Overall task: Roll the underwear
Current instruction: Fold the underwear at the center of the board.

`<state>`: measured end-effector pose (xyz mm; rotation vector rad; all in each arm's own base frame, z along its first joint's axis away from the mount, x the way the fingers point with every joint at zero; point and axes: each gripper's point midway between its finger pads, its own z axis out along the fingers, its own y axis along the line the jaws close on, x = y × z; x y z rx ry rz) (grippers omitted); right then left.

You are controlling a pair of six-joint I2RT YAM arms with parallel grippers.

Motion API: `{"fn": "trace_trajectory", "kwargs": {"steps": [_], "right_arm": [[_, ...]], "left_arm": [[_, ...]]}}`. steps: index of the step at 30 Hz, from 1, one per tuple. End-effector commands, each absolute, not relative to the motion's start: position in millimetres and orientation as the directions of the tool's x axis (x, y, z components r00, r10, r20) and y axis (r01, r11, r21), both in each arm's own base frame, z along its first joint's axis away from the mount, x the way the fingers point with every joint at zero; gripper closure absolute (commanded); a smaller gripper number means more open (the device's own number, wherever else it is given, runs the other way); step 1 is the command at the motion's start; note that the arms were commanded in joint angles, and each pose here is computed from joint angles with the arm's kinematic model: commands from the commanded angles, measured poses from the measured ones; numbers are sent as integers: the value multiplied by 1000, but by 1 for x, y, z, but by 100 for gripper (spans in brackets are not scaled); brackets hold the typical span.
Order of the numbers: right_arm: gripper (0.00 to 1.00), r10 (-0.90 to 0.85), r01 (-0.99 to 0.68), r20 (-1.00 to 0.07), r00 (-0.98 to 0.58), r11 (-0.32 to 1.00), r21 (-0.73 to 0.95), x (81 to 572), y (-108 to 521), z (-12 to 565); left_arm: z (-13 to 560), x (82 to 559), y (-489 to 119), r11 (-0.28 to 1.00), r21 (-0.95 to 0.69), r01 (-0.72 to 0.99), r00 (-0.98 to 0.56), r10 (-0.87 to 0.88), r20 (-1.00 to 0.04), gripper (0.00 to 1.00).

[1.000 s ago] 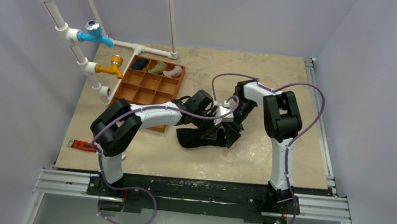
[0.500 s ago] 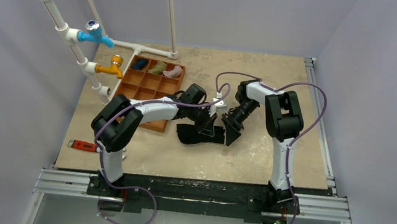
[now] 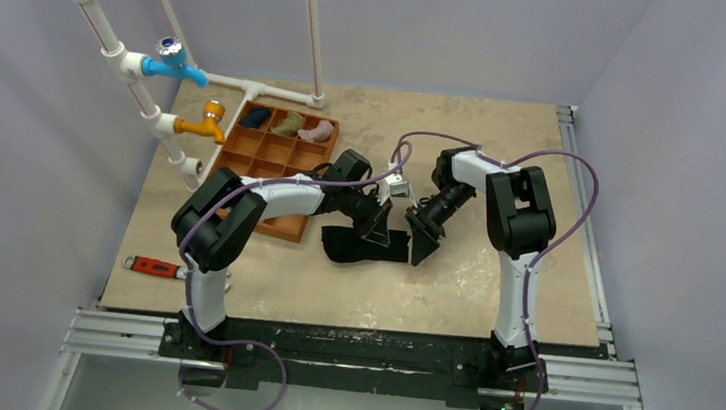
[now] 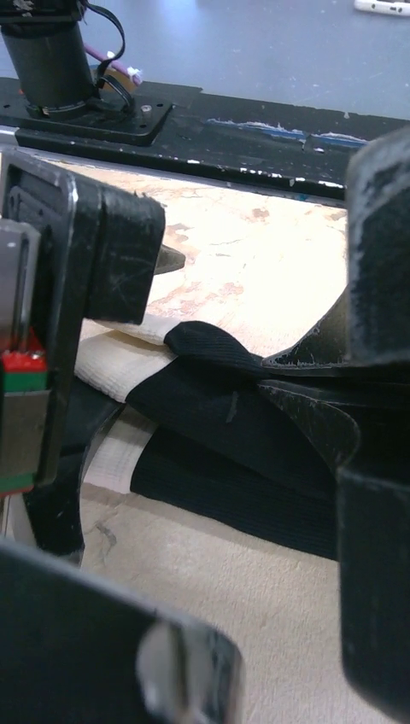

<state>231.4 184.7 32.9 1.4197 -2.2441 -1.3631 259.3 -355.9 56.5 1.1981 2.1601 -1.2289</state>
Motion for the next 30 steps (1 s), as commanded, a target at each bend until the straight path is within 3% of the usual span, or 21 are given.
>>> {"fn": "trace_trajectory", "kwargs": {"steps": [1, 30], "right_arm": [[44, -780, -701, -384, -494, 96, 707, 244, 187, 18], [44, -768, -712, -380, -516, 138, 689, 251, 190, -2]], "left_arm": [[68, 268, -360, 247, -542, 803, -592, 430, -682, 100], [39, 290, -346, 376, -689, 620, -783, 343, -518, 100]]}}
